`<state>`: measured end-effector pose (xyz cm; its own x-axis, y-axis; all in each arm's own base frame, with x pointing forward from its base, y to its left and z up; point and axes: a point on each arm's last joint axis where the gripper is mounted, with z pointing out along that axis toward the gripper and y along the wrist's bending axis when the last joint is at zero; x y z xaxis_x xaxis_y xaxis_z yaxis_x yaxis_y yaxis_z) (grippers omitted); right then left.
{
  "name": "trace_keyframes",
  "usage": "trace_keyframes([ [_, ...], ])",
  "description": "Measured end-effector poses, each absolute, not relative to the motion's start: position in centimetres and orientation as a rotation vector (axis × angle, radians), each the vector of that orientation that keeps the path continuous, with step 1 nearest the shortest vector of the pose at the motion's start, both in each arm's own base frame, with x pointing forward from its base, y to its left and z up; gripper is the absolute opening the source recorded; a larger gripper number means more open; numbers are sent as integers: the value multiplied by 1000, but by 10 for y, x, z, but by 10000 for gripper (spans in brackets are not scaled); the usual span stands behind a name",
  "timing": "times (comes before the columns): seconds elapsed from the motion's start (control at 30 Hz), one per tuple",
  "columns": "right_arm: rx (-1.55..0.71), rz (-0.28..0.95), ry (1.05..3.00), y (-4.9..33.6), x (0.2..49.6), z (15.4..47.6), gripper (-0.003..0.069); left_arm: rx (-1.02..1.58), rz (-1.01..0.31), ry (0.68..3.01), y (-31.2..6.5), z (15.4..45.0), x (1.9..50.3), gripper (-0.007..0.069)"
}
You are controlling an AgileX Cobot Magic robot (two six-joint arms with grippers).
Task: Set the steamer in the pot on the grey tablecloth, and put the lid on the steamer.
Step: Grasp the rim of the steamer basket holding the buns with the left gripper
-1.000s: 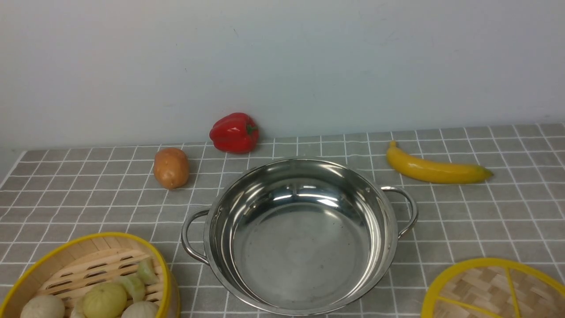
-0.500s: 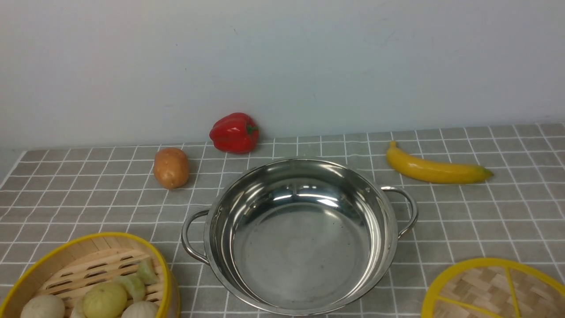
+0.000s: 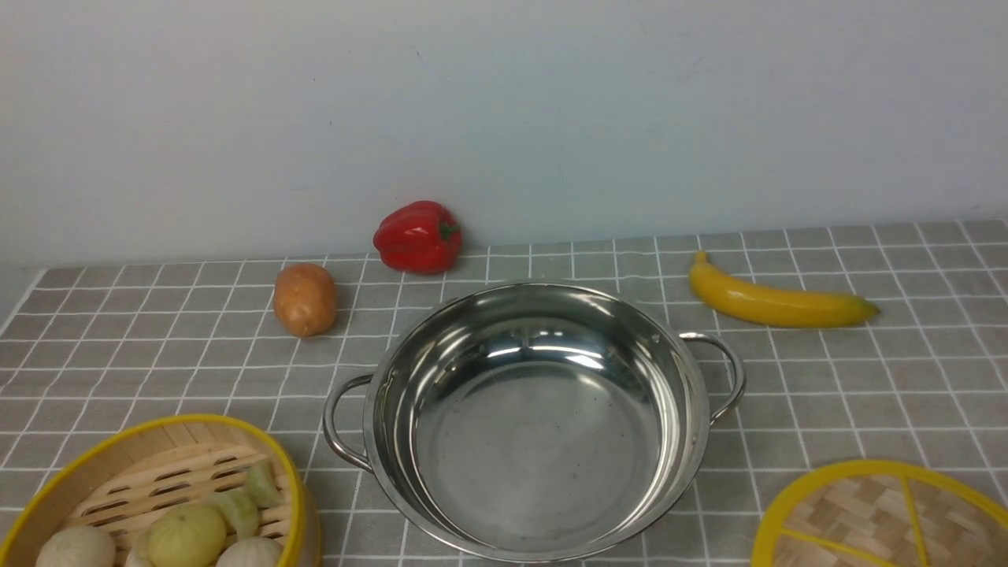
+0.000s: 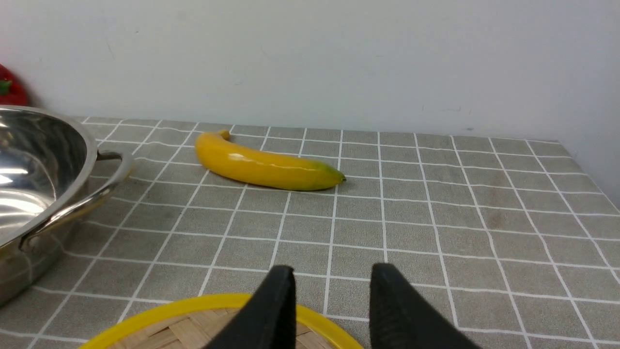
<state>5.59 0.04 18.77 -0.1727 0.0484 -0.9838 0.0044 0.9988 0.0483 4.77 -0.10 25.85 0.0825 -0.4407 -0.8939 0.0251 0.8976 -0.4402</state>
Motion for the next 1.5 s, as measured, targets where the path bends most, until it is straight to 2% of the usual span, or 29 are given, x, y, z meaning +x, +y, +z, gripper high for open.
trace_keyframes([
  [0.13, 39, 39, 1743, 0, 56, 188, 243, -313, -340, 1610, -5, 277, 46, 243],
  [0.2, 39, 39, 1742, 0, 56, 188, 243, -227, -291, 1775, -9, 294, 42, 243],
  [0.33, 39, 39, 1742, 0, 56, 188, 243, -97, -233, 1907, -13, 318, 36, 243],
  [0.43, 39, 39, 1742, 0, 56, 188, 243, 135, -150, 2065, -17, 343, 31, 243],
  [0.6, 39, 39, 1741, 0, 56, 188, 243, 422, -102, 2219, -21, 353, 42, 243],
  [0.73, 39, 39, 1741, 0, 56, 188, 243, 550, -92, 2286, -21, 349, 61, 243],
  [0.9, 39, 39, 1741, 0, 56, 188, 243, 689, 37, 2432, -10, 336, 95, 243],
  [1.0, 39, 39, 1741, 0, 56, 188, 243, 696, 42, 2491, -8, 331, 107, 243],
  [1.3, 39, 39, 1741, 0, 56, 188, 243, 558, -122, 2745, -9, 300, 147, 243],
  [1.5, 39, 39, 1741, 0, 56, 188, 243, 584, -233, 2873, -12, 269, 151, 243],
])
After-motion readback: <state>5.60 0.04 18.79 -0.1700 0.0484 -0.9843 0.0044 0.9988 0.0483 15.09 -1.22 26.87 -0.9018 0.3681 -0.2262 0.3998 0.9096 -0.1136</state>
